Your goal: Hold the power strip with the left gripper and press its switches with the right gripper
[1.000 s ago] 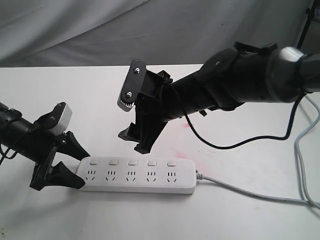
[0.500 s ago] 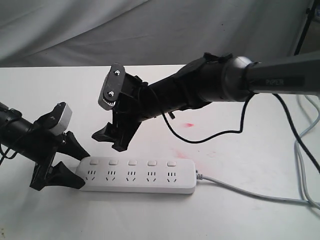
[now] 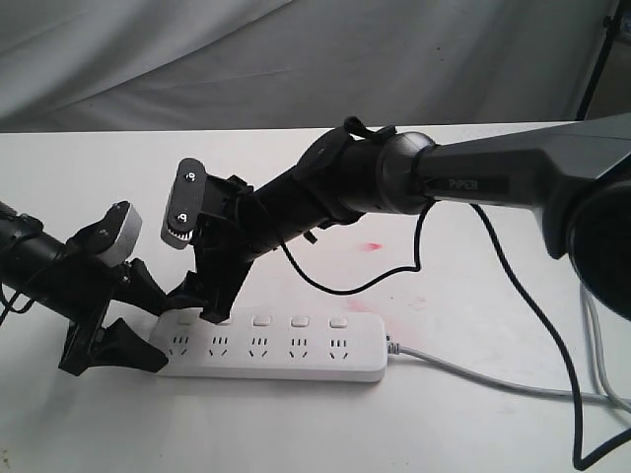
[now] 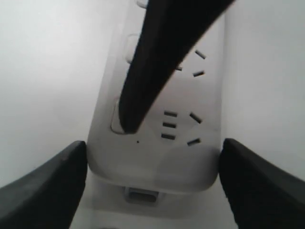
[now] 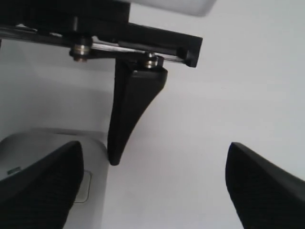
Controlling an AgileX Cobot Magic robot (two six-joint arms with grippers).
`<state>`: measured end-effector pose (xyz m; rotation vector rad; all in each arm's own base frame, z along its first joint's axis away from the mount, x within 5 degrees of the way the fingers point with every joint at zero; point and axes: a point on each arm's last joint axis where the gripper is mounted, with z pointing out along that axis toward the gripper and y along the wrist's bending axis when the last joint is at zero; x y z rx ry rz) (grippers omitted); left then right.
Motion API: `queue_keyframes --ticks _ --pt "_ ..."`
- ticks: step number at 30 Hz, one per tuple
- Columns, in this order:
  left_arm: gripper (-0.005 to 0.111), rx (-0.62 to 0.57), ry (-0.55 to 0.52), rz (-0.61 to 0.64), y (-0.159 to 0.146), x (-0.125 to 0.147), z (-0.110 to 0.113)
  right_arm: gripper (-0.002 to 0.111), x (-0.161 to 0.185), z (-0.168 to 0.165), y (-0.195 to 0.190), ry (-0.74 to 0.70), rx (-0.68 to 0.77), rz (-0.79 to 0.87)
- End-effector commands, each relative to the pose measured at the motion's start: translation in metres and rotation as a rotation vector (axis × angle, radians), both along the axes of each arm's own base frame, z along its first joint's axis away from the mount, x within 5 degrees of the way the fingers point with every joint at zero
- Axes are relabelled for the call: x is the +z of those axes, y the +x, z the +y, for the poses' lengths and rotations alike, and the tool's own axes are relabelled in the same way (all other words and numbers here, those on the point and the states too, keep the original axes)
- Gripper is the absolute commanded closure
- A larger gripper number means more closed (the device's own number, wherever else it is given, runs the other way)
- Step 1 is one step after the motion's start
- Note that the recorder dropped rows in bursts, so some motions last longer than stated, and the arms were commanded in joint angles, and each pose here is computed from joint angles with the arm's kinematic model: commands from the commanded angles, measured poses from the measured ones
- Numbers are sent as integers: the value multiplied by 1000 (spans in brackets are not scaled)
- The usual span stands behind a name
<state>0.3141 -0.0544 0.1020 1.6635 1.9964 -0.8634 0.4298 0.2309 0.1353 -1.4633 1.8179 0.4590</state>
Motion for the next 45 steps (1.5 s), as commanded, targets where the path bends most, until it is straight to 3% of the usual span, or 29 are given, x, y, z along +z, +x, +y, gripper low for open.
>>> queue_keyframes --ticks 1,32,45 --pt "84 -2 7 -11 2 0 -1 33 1 3 1 -14 -15 -16" --pt "84 -2 7 -11 2 0 -1 33 -12 2 1 -34 -17 4" --pt "84 -2 7 -11 2 0 -1 33 -25 -2 2 -113 8 -7"
